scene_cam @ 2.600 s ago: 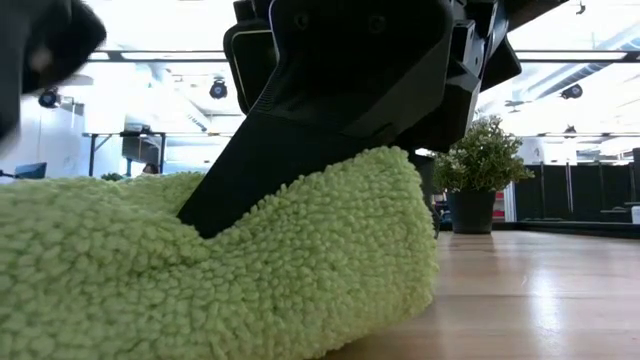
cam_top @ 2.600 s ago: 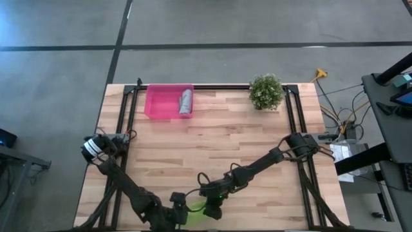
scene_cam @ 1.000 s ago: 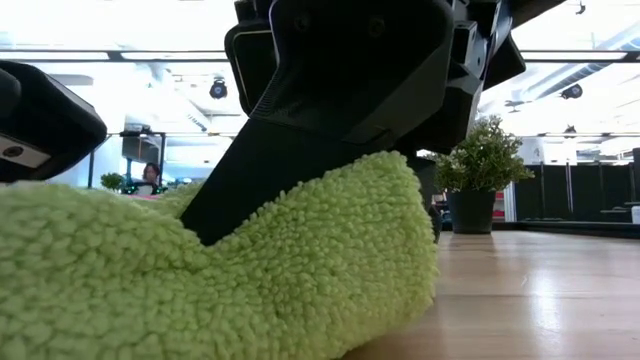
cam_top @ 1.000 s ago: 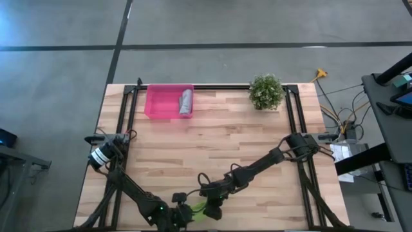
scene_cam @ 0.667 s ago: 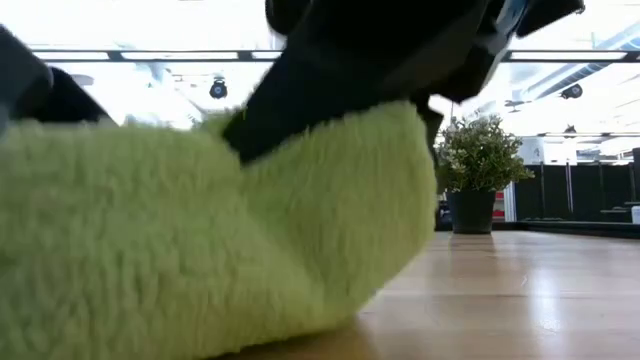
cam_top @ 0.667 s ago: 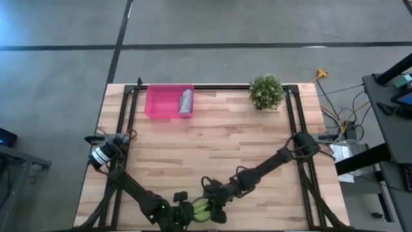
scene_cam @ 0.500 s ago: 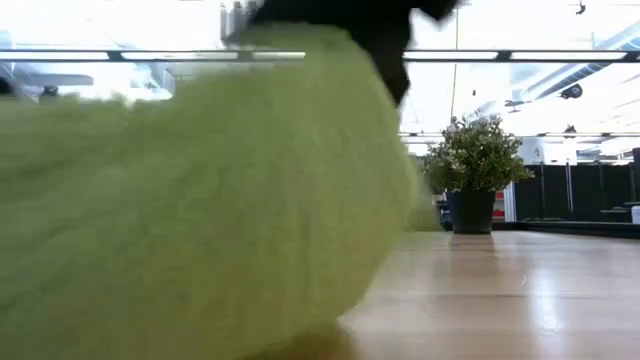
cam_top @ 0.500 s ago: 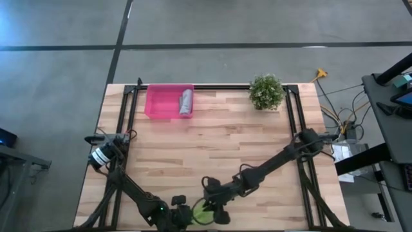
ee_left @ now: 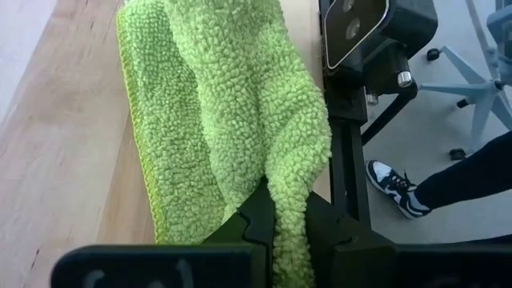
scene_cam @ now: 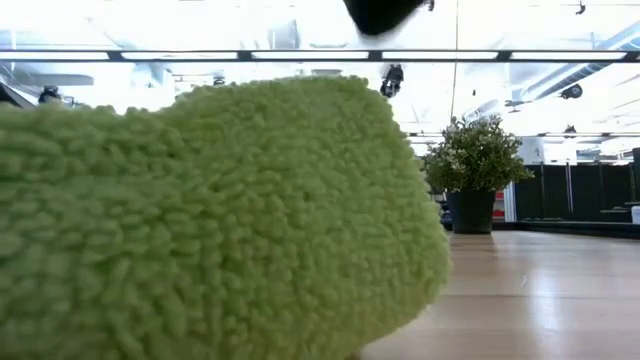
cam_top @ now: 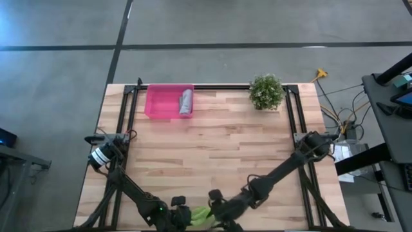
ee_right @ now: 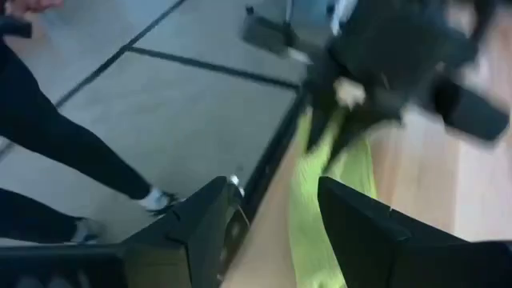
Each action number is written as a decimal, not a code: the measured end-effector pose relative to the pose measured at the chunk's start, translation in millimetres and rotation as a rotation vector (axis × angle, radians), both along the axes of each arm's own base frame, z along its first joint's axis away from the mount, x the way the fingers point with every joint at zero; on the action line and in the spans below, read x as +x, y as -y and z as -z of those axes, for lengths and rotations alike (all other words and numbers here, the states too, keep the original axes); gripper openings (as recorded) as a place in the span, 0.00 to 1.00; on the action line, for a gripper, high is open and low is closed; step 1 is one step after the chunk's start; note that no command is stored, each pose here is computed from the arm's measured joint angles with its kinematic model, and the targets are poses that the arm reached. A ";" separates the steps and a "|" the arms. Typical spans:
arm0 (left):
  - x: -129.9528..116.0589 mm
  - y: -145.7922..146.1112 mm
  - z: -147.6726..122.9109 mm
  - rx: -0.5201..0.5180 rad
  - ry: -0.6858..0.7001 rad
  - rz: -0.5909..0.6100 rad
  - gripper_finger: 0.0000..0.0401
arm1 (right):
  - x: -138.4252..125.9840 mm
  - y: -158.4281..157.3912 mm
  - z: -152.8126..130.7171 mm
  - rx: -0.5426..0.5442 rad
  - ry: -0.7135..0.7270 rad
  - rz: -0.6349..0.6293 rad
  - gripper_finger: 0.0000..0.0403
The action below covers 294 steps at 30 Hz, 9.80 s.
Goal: Roll microfiber towels into tight, uniform cylinder then place into a basket
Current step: Roll the green microfiber cloth, then put the green microfiber cloth into the pink bin
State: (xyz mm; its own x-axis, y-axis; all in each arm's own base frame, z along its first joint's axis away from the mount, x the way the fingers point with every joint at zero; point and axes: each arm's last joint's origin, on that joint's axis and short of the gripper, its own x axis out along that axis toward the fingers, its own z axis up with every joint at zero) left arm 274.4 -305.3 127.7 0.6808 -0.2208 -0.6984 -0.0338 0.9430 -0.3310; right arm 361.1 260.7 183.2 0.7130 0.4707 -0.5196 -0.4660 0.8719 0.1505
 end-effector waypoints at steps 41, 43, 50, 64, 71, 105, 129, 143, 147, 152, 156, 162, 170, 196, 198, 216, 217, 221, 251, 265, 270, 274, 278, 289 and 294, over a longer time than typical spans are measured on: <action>0.3 -0.9 -0.6 -0.023 0.004 -0.022 0.03 | 9.9 -6.6 88.0 -0.375 0.074 -0.077 0.36; 0.3 -0.9 -0.7 -0.026 0.001 -0.018 0.03 | 9.5 -6.1 86.6 -0.351 0.049 -0.050 0.29; 1.0 -2.1 -0.3 -0.028 0.004 -0.033 0.03 | 3.7 -2.5 74.4 -0.282 -0.061 0.021 0.05; -3.5 -7.8 5.6 -0.067 -0.040 -0.092 0.03 | -2.6 -4.3 90.4 0.154 -0.412 0.095 0.04; -5.8 -8.9 -4.7 -0.074 -0.045 -0.043 0.03 | 3.8 -5.3 103.4 0.349 -0.509 0.131 0.04; -13.5 -13.2 -28.9 0.082 0.006 0.315 0.05 | 4.9 -4.4 104.3 0.446 -0.600 0.210 0.04; -29.0 -30.4 -12.7 -0.197 -0.135 0.217 0.60 | 3.6 -3.8 105.0 0.436 -0.628 0.179 0.04; -38.2 -59.8 -130.8 -0.053 0.200 -0.067 0.53 | 3.0 -3.5 105.4 0.431 -0.639 0.178 0.04; -16.8 -40.0 -121.6 0.095 0.190 0.110 0.43 | 3.4 -2.8 105.5 0.428 -0.634 0.188 0.04; 10.9 -5.0 -88.9 0.103 0.107 0.233 0.40 | 3.5 -2.6 105.5 0.427 -0.632 0.192 0.04; 25.6 6.8 -63.8 0.031 0.015 0.188 0.43 | 3.6 -2.5 105.2 0.428 -0.630 0.197 0.04; 29.0 -1.8 -55.9 -0.066 -0.060 0.045 0.57 | 3.9 -2.5 103.2 0.433 -0.625 0.204 0.04; 27.0 -3.9 -51.4 -0.077 -0.083 0.039 0.76 | 4.2 -2.3 102.8 0.431 -0.616 0.215 0.04; 39.2 -13.5 40.7 -0.076 -0.321 -0.082 0.33 | 11.7 -5.6 95.5 0.401 -0.574 0.273 0.04; 41.1 -13.1 47.2 -0.084 -0.322 -0.080 0.22 | 13.5 -6.9 92.9 0.398 -0.573 0.271 0.04; 43.5 -17.7 6.4 -0.205 -0.317 -0.061 0.02 | 9.9 9.5 23.7 0.184 -0.458 0.339 0.23; 40.3 -23.0 -3.5 -0.188 -0.331 -0.065 0.02 | 7.7 13.7 11.7 0.167 -0.434 0.358 0.25; 21.6 -66.0 -37.5 -0.031 -0.448 -0.136 0.02 | -6.7 33.1 -33.2 0.080 -0.353 0.468 0.29; -67.4 -437.9 -94.9 0.425 -0.261 -1.275 0.02 | -47.7 105.4 -128.3 0.058 -0.020 1.085 0.27; -0.5 -486.8 -58.6 0.175 -0.394 -1.282 0.05 | -41.0 121.8 -129.1 0.098 -0.040 1.136 0.27; -2.5 -486.4 -62.7 0.142 -0.497 -1.398 0.06 | -50.4 126.4 -132.2 0.021 -0.074 1.117 0.27; -5.0 -485.8 -67.6 0.111 -0.437 -1.541 0.06 | -61.6 132.1 -136.2 -0.036 -0.109 1.119 0.26; 1.0 -488.5 -59.7 0.091 -0.426 -1.529 0.06 | -71.4 137.0 -135.5 -0.119 -0.159 1.119 0.26; 12.0 -487.6 -22.7 -0.021 -0.577 -1.421 0.07 | -79.9 139.2 -131.1 -0.132 -0.251 1.139 0.26; 19.7 -487.9 -36.6 -0.023 -0.463 -1.261 0.08 | -79.8 139.2 -131.1 -0.131 -0.249 1.139 0.27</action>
State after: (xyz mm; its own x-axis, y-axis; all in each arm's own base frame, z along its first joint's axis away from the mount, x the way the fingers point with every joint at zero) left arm 294.1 182.5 164.3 0.1307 0.3628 -0.9227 -0.9812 0.1806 -0.0680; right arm 281.3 121.6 314.3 0.5595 -0.4413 -0.7016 0.6235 0.7818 0.0055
